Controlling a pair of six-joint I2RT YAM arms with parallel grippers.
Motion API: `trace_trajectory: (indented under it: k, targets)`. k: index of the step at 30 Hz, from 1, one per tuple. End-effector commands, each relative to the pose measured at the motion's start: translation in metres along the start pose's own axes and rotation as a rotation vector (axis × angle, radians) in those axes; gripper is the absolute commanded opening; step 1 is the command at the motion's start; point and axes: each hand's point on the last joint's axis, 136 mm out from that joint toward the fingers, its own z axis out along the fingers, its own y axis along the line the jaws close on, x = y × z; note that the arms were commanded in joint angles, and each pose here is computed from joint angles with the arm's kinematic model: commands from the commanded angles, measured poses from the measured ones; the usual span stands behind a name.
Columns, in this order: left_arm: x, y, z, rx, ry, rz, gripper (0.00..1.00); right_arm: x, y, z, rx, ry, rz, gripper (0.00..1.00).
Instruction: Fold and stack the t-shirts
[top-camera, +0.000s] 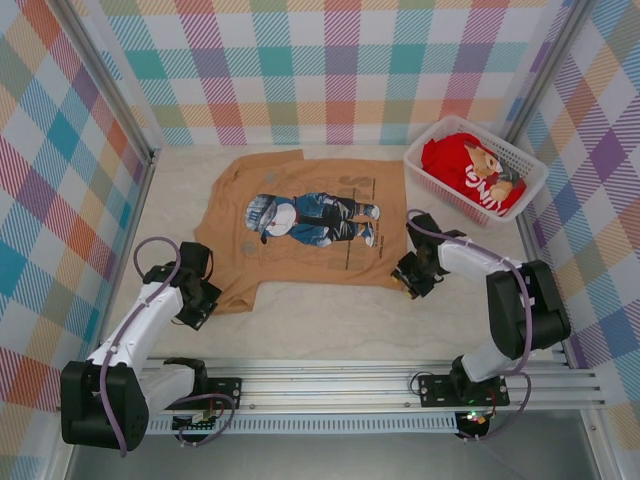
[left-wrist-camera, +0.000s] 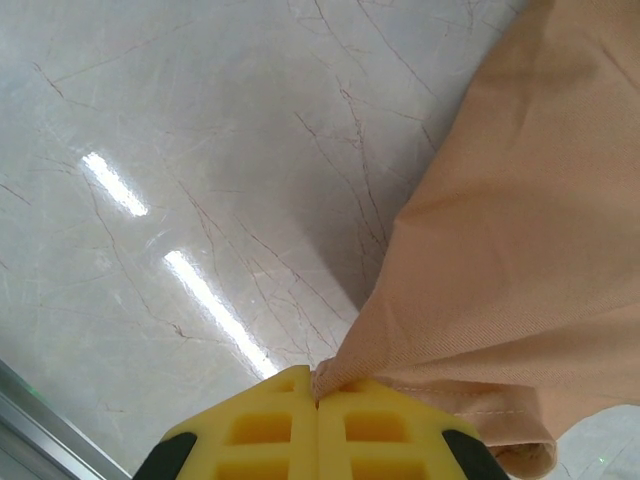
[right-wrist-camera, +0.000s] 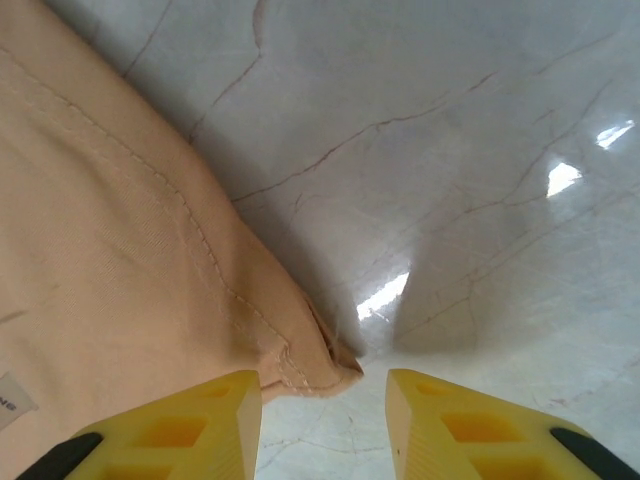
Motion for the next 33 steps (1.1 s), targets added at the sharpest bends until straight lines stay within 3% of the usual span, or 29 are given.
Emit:
trace_trajectory:
  k: [1,6,12,13,18,24,28,33]
  targets:
    - [0.002,0.008,-0.002,-0.021,0.011,-0.008,0.00,0.002,0.006,0.005,0.001,0.032,0.053,0.37]
    - [0.001,0.004,-0.005,0.000,0.007,-0.013,0.00,0.001,0.000,0.016,0.024,0.030,0.077,0.32]
    - [-0.011,-0.013,-0.022,0.065,-0.040,0.009,0.00,-0.022,0.040,0.006,-0.077,-0.068,-0.063,0.01]
    - [-0.015,-0.018,-0.028,0.080,-0.055,0.015,0.00,-0.025,0.052,-0.002,-0.103,-0.091,-0.110,0.00]
    - [-0.053,-0.064,-0.095,0.236,-0.203,0.039,0.00,-0.032,0.133,-0.087,-0.299,-0.247,-0.395,0.00]
    - [-0.106,-0.111,-0.230,0.491,-0.470,0.022,0.00,-0.022,0.188,-0.215,-0.551,-0.452,-0.599,0.00]
    - [-0.119,-0.103,-0.307,0.635,-0.620,-0.022,0.00,0.005,0.191,-0.291,-0.744,-0.553,-0.715,0.00]
    - [-0.108,-0.078,-0.395,0.901,-0.761,-0.028,0.00,0.044,0.154,-0.375,-0.945,-0.686,-0.785,0.00]
